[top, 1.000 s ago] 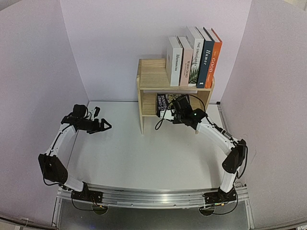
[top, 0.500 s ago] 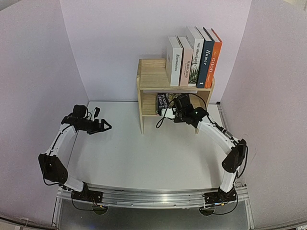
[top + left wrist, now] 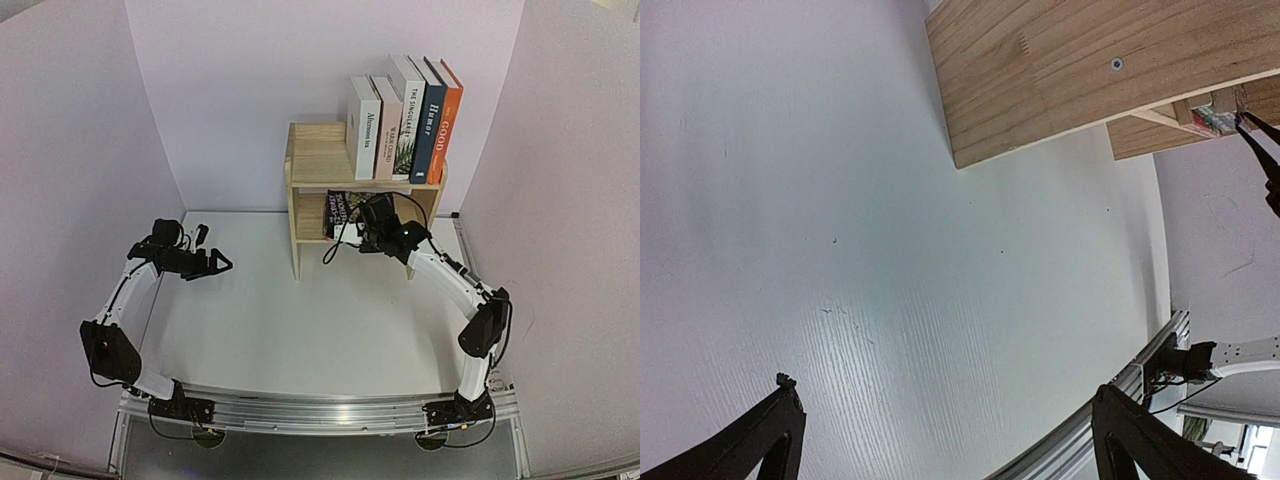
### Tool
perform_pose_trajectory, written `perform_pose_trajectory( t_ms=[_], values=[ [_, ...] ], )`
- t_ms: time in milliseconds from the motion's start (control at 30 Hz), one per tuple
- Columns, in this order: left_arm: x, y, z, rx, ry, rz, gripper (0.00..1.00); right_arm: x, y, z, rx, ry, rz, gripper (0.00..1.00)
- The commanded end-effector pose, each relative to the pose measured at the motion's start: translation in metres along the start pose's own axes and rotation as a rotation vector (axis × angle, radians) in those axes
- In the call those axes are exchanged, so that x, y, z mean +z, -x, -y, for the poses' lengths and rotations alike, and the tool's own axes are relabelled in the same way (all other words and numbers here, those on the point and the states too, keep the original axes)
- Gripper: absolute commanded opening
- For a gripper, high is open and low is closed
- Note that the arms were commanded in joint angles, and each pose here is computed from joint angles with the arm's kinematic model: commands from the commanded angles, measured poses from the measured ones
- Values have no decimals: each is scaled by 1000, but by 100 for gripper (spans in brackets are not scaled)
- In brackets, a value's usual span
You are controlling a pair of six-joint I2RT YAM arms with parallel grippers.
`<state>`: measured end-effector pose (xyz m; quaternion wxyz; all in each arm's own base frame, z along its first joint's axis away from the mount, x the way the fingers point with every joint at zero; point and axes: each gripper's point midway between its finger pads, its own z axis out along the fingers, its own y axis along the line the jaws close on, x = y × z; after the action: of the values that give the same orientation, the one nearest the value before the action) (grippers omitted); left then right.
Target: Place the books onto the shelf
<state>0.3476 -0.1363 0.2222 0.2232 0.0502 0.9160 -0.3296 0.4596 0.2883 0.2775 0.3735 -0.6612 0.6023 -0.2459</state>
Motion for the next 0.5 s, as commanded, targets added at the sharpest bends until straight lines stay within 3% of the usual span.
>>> perform_pose_trajectory(
  t_ms=[0,467],
  values=[
    [-9,8,5,37,-2,44,100,-7,6,21,24,-51,32,9],
    [-8,8,3,31,-1,38,100,-2,18,26,46,-63,63,2]
  ],
)
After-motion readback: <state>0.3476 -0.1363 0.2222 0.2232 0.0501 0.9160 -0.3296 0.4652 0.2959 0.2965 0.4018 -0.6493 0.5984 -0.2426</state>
